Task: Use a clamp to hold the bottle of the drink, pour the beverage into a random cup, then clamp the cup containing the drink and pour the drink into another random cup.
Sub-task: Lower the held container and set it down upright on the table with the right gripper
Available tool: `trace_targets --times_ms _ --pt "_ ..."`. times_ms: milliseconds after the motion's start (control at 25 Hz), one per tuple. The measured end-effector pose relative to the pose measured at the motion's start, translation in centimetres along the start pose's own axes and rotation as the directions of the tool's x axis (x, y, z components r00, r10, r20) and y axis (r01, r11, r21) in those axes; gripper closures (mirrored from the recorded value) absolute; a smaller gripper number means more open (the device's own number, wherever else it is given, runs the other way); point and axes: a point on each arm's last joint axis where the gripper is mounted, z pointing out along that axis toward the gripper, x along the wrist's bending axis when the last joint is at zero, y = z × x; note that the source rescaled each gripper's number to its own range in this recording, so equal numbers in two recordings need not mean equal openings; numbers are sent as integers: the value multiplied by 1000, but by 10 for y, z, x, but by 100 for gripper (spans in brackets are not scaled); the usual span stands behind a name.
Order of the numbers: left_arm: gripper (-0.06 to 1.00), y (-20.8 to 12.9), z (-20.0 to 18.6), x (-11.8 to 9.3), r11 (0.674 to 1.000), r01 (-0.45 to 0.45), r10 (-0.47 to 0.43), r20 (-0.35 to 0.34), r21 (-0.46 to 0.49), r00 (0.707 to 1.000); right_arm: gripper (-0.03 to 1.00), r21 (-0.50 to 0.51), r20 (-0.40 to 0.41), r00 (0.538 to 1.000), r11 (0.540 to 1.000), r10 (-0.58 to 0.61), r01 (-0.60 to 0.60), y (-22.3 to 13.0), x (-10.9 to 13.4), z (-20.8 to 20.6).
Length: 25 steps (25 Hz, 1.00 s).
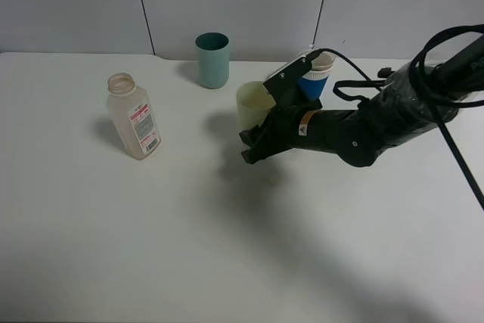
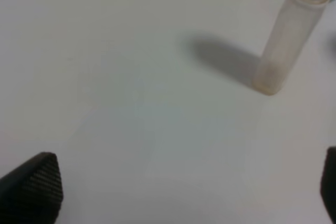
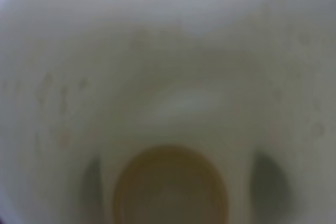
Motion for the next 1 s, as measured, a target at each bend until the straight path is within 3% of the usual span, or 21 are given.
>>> trace_targets --times_ms 720,800,920,1000 --pt "-6 0 0 0 1000 0 0 0 0 1000 97 12 -17 999 999 -49 49 -9 2 6" --pt "-6 0 0 0 1000 0 0 0 0 1000 83 15 -19 999 999 -51 52 -10 2 6" --pt "-6 0 0 0 1000 0 0 0 0 1000 25 6 -19 998 998 -59 59 -9 2 6" --pt "-6 0 0 0 1000 0 0 0 0 1000 8 -7 -17 998 998 -61 61 -8 2 6"
